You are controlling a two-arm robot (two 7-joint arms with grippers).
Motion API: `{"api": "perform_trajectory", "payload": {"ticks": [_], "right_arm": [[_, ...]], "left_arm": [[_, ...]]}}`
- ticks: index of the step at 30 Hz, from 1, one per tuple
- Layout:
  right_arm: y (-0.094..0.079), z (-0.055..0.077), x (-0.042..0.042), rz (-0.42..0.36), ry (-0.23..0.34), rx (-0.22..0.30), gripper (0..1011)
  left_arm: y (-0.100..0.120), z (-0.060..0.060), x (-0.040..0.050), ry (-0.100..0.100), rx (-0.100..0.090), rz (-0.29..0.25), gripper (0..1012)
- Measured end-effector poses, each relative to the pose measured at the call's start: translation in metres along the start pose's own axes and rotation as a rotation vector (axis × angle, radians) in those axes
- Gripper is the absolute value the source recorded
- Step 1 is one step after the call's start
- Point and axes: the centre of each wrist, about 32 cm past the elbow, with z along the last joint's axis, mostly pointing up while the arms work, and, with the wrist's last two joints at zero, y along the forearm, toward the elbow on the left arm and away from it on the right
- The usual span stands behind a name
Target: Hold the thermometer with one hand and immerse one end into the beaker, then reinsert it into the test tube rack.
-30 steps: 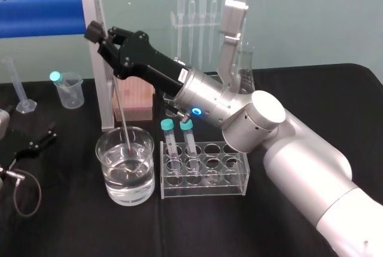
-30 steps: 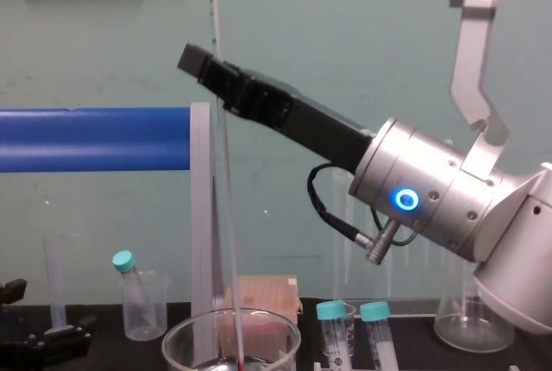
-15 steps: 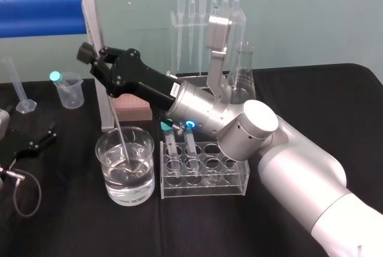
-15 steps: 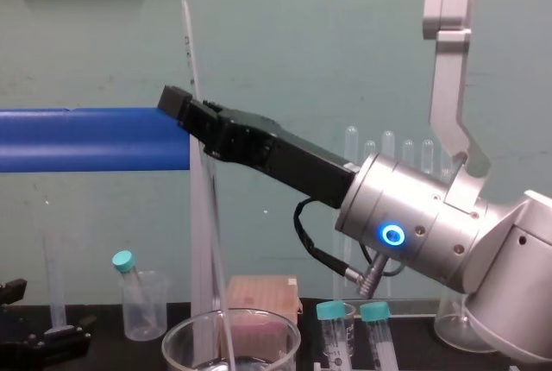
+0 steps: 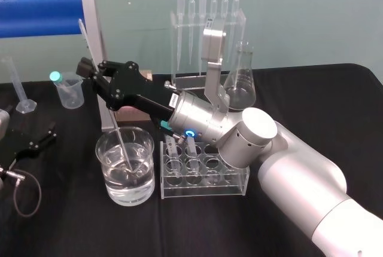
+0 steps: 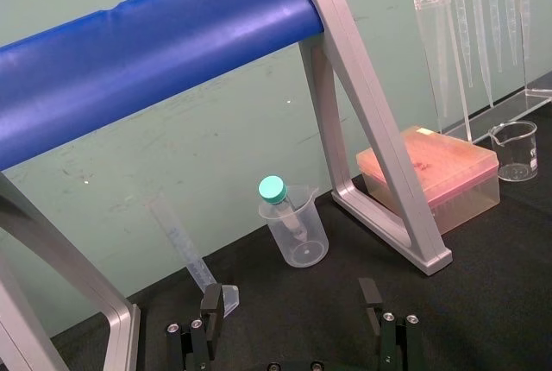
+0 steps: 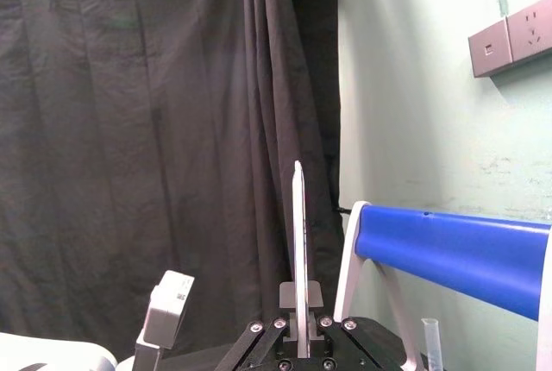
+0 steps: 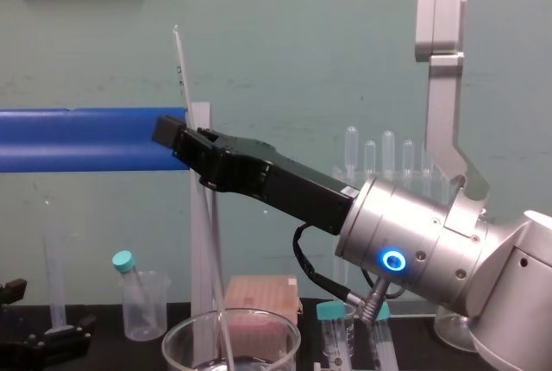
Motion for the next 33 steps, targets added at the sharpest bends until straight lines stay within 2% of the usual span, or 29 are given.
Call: {"api": "perform_trajectory", "payload": {"ticks": [33], "right_arm": [[-0.0012, -0.0006, -0.0005, 0.001, 0.006, -0.008, 56]], "left_arm": [[0.0000, 0.0000, 0.0000, 0.000, 0.000, 0.000, 1008]]}}
